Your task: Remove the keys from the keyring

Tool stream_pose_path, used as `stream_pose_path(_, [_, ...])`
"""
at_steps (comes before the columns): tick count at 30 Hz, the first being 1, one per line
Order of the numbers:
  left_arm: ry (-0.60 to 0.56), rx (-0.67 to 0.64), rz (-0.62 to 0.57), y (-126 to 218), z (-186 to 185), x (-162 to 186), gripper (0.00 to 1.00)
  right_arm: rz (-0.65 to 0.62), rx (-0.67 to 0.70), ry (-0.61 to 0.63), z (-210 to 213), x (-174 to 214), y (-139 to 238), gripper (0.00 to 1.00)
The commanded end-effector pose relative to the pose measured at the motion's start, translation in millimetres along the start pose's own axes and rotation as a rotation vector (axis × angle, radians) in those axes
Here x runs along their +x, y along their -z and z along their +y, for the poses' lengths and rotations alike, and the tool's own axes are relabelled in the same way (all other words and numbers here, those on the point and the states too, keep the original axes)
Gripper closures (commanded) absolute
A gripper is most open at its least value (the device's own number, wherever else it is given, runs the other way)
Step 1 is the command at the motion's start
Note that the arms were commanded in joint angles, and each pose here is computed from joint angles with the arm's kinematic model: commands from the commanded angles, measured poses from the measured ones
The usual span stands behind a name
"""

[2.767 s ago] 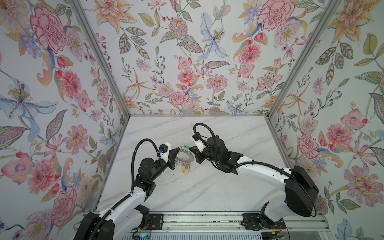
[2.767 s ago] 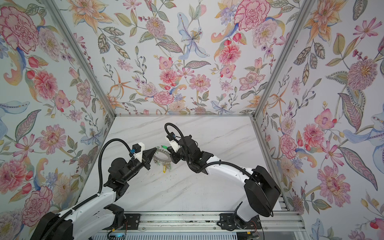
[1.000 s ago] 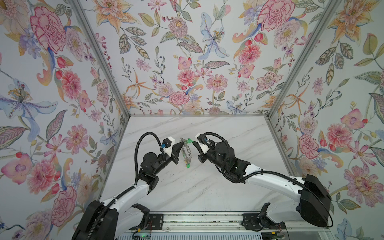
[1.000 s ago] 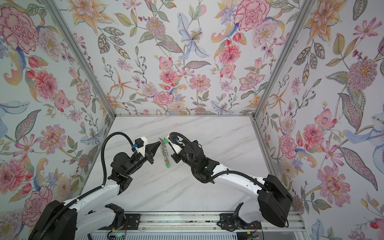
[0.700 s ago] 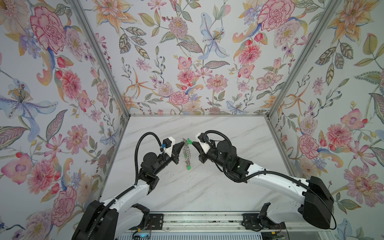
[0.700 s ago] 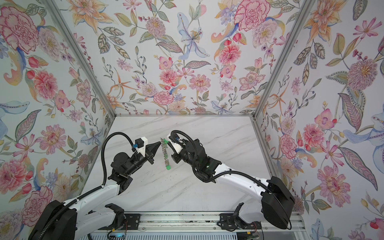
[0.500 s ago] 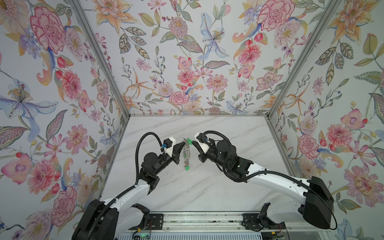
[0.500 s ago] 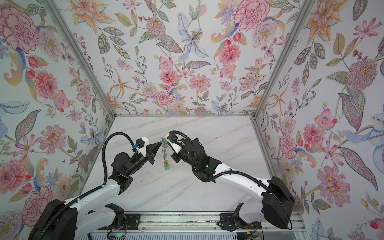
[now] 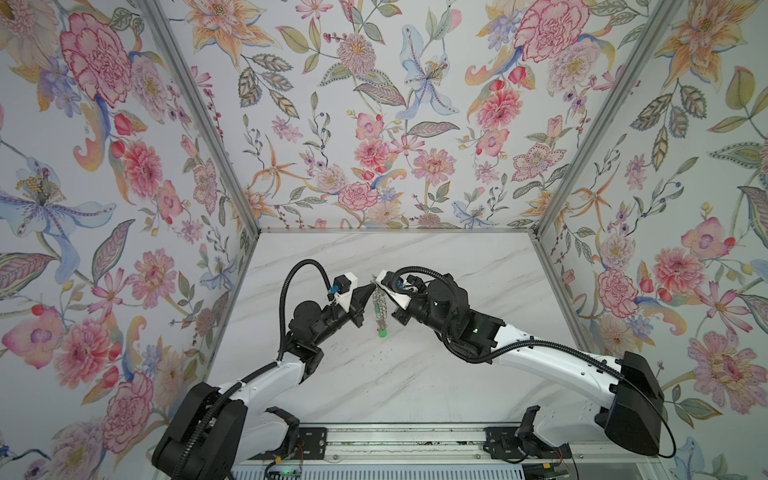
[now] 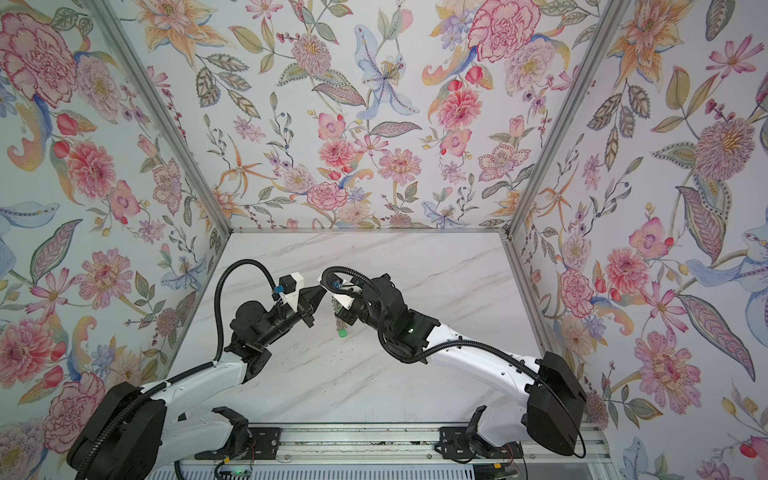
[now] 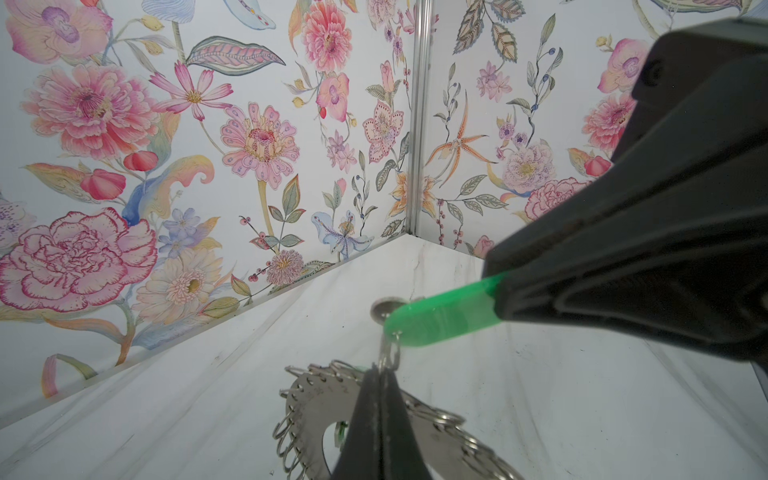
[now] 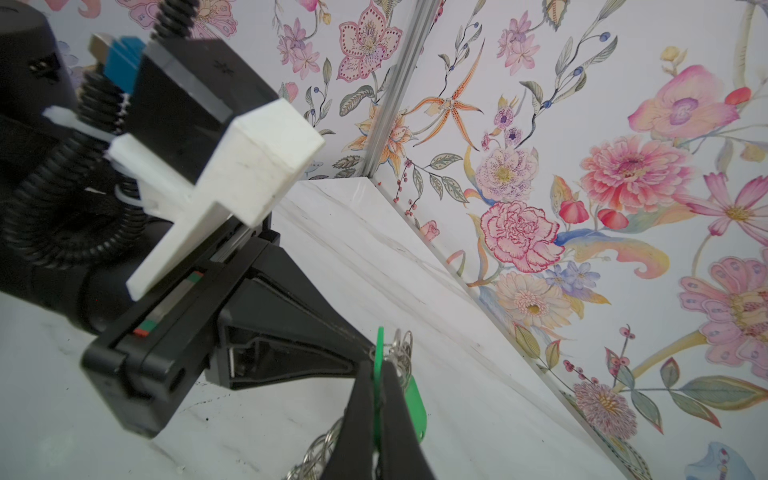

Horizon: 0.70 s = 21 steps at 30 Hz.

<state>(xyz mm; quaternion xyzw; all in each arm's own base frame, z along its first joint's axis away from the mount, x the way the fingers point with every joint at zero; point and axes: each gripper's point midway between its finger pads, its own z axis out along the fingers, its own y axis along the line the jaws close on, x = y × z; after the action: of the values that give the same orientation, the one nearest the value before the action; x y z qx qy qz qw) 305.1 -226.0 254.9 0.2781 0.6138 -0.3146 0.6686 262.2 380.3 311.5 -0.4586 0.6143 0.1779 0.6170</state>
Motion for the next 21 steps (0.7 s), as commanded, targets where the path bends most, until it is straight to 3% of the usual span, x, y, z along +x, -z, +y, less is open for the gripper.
stream_pose_path(1, [0.016,0.057,0.022,-6.8,-9.0,5.0,1.00,-0.199,-0.110,-0.002,3.2,-69.8,16.6,1.00])
stream_pose_path(13, [0.042,0.138,0.008,-7.7,-22.9,5.6,1.00,-0.116,-0.393,-0.078,17.0,-82.8,7.7,1.00])
stream_pose_path(21, [0.092,0.181,-0.062,-6.3,-29.3,-0.7,1.00,-0.103,-0.397,-0.142,4.9,-84.0,-4.8,1.00])
